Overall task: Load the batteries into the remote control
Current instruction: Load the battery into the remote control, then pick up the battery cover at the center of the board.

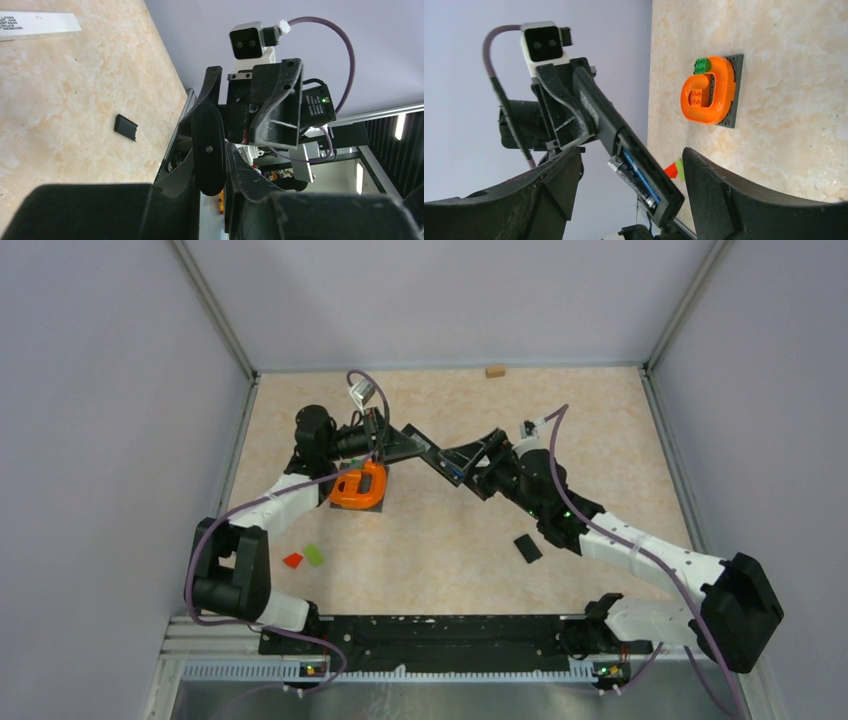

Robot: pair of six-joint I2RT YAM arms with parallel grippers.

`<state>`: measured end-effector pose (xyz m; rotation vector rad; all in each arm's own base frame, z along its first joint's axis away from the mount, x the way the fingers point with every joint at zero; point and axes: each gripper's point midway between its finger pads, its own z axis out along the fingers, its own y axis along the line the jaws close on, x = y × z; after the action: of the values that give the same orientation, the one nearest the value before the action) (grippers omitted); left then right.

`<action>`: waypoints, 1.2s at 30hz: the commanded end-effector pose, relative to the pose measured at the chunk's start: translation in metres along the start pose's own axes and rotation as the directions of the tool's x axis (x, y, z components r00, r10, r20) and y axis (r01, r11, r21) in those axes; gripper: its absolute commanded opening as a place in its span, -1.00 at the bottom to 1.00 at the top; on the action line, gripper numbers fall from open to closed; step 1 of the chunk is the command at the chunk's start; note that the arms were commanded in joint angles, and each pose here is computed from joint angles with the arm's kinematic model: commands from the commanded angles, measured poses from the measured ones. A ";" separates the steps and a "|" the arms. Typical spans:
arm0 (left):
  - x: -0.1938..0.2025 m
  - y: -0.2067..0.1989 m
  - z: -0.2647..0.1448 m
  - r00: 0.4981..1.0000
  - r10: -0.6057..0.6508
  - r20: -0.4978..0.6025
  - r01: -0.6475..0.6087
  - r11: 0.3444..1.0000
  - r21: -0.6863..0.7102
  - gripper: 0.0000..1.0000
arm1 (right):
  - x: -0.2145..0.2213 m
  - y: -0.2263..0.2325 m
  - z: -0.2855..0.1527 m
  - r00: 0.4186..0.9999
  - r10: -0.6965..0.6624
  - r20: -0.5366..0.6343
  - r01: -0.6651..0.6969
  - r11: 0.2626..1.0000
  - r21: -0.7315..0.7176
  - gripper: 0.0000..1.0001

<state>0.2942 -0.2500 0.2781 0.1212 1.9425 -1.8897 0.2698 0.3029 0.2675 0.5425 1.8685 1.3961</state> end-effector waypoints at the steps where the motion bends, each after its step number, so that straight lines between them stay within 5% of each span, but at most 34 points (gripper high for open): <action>1: 0.003 -0.022 -0.002 0.994 0.105 -0.006 -0.104 0.993 0.055 -1.00 | 0.005 0.017 0.008 0.998 0.029 -0.053 -0.032 0.998 -0.060 0.45; 18: 0.001 -0.030 -0.002 0.994 0.112 -0.002 -0.111 0.991 0.071 -1.00 | 0.019 0.002 0.003 0.993 0.042 -0.106 -0.049 0.997 -0.063 -0.13; 28: -0.002 -0.035 -0.002 0.995 0.099 0.005 -0.099 0.992 0.075 -1.00 | 0.029 -0.003 -0.004 0.985 0.058 -0.161 -0.074 0.993 -0.096 -0.30; 30: -0.002 -0.036 -0.002 0.995 0.098 0.004 -0.098 0.992 0.079 -1.00 | 0.028 -0.001 -0.005 0.987 0.040 -0.156 -0.057 0.992 -0.109 -0.21; 34: 0.000 -0.032 -0.002 0.996 0.094 0.001 -0.094 0.993 0.074 -1.00 | 0.016 0.015 -0.011 0.994 -0.041 -0.099 0.022 0.983 -0.181 0.47; 36: 0.001 -0.030 -0.002 0.996 0.088 0.000 -0.088 0.994 0.070 -1.00 | 0.007 0.023 -0.017 0.996 -0.072 -0.060 0.059 0.977 -0.204 0.63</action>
<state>0.2895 -0.2505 0.2846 0.1371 1.9327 -1.9217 0.2509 0.3177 0.2510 0.4337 1.9043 1.5598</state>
